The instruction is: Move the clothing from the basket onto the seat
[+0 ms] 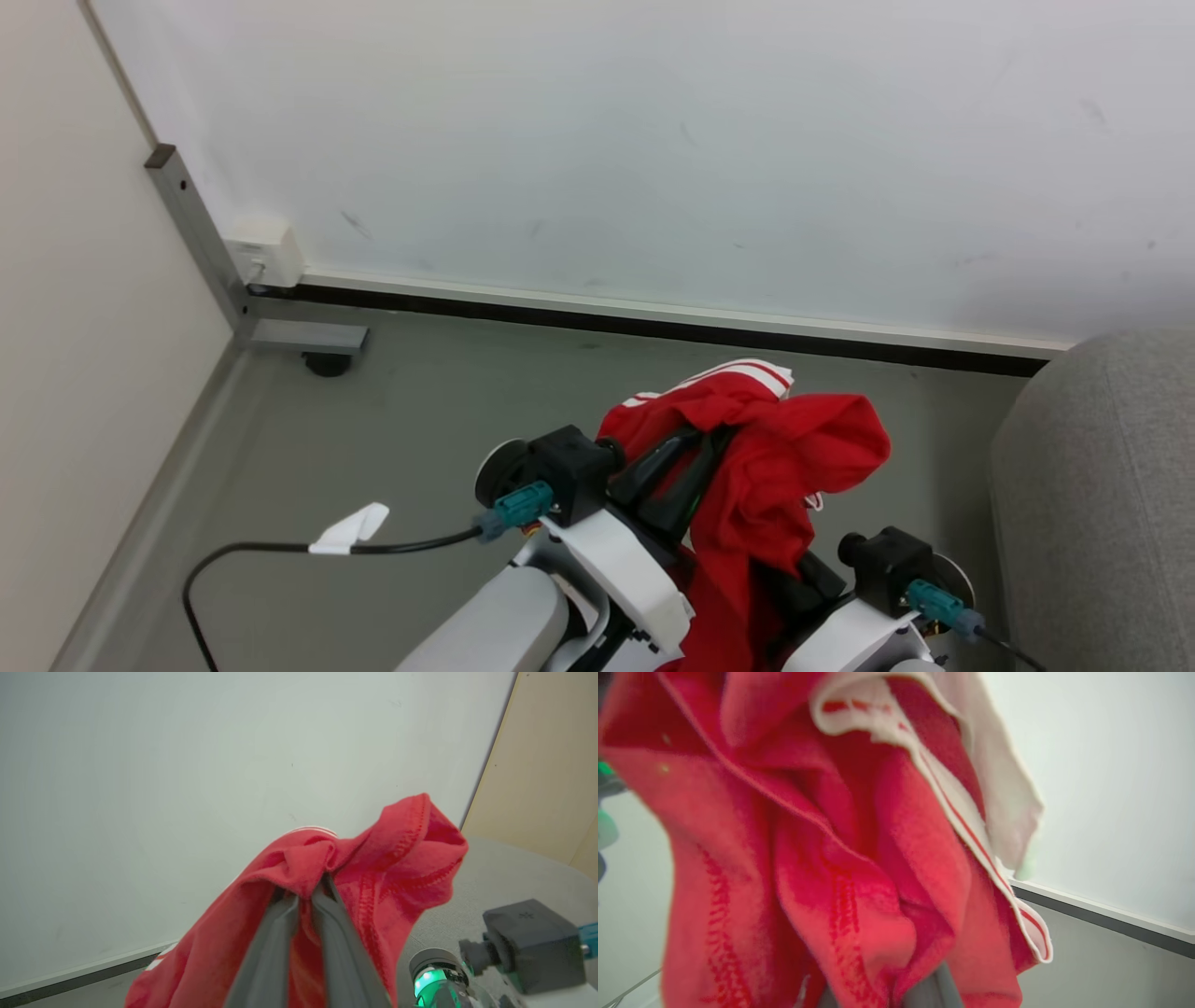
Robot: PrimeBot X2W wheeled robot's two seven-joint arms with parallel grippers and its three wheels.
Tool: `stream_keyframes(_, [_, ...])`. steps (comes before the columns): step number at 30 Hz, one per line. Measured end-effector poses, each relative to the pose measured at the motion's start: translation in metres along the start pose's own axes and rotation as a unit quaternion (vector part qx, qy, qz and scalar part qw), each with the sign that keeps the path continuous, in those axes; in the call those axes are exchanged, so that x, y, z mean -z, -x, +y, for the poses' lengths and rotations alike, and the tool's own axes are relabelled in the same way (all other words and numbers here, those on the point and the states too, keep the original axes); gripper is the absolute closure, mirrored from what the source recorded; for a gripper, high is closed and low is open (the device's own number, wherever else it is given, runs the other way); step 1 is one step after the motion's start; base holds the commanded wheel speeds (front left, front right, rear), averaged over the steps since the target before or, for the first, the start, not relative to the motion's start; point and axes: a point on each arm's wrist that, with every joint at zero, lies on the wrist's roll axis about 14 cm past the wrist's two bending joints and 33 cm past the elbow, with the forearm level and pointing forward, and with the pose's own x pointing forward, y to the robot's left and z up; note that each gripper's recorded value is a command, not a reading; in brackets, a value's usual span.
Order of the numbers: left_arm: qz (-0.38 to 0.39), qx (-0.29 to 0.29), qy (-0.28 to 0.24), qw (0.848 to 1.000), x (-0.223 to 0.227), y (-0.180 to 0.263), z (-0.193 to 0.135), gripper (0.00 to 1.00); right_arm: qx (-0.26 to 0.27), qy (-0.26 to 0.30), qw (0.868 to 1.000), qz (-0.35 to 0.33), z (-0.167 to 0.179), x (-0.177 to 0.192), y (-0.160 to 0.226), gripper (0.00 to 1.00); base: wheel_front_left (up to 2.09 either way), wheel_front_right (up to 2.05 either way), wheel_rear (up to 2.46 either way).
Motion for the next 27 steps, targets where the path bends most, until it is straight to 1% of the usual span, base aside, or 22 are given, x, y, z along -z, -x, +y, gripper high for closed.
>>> stream_keyframes(2, [0.004,0.005,0.001,1.000,0.003,-0.001,-0.003,0.44,0.014,-0.002,1.000,-0.007,-0.008,-0.004,0.003,1.00,0.00,0.00,0.00])
stream_keyframes(3, [0.005,0.008,0.003,1.000,0.005,-0.002,-0.005,0.04,0.021,-0.003,1.000,-0.011,-0.012,-0.005,0.005,1.00,0.00,0.00,0.00])
stream_keyframes(4, [0.006,0.011,0.006,1.000,0.006,-0.002,-0.007,0.00,0.028,-0.004,0.999,-0.014,-0.017,-0.007,0.007,1.00,0.00,0.00,0.00])
stream_keyframes(11, [0.014,0.039,0.015,0.999,0.016,-0.010,-0.024,0.00,0.080,0.007,0.996,-0.034,-0.050,-0.019,0.028,1.00,0.00,0.00,0.00])
stream_keyframes(16, [0.025,0.060,0.020,0.998,0.027,-0.015,-0.034,0.00,0.127,0.015,0.990,-0.055,-0.078,-0.033,0.050,1.00,0.00,0.00,0.00])
stream_keyframes(22, [0.031,0.099,0.027,0.994,0.036,-0.025,-0.057,0.00,0.187,0.030,0.978,-0.083,-0.112,-0.051,0.085,1.00,0.00,0.00,0.00])
stream_keyframes(27, [0.038,0.135,0.029,0.990,0.047,-0.032,-0.077,0.00,0.237,0.048,0.964,-0.110,-0.137,-0.071,0.119,1.00,0.00,0.00,0.00])
